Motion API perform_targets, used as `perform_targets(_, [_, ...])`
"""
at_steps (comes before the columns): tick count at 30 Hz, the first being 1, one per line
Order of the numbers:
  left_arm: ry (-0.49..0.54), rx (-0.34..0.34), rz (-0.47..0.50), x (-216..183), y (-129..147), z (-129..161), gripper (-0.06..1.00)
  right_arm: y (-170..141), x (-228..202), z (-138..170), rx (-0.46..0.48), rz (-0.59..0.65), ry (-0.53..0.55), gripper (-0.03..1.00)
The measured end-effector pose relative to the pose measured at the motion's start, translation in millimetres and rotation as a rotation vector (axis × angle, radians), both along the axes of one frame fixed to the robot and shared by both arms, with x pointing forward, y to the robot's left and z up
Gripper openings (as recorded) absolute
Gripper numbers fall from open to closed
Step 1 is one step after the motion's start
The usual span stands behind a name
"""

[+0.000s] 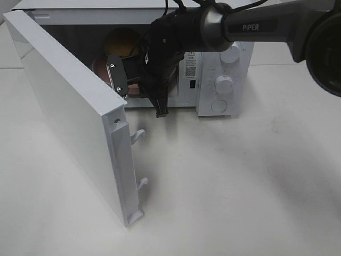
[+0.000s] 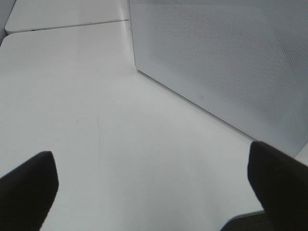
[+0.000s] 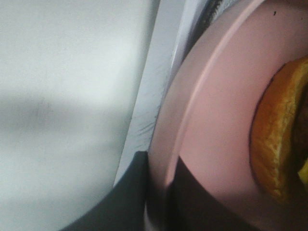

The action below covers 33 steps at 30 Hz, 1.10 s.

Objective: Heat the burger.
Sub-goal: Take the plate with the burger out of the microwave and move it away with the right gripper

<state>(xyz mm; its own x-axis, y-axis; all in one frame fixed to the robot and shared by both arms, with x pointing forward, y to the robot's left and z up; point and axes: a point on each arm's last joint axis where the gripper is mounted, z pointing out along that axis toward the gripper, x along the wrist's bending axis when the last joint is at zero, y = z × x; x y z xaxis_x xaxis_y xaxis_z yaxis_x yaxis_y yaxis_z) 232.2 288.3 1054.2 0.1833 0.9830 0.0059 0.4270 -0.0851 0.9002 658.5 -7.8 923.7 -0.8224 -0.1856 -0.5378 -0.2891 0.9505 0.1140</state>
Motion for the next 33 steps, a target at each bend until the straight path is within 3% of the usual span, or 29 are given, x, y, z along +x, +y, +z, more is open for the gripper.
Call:
perform_targets(9, [0.000, 0.000, 0.000, 0.0, 0.0, 0.0, 0.99, -10.6, -24.2, 8.1, -0.014, 0.128, 0.010, 0.08])
perform_targets(19, [0.000, 0.000, 0.000, 0.0, 0.0, 0.0, 0.99, -13.7, -40.1, 27.0, 0.031, 0.209, 0.003, 0.08])
perform_targets(33, [0.000, 0.000, 0.000, 0.0, 0.0, 0.0, 0.99, -37.5, -62.8, 44.8, -0.002, 0.294, 0.012, 0.08])
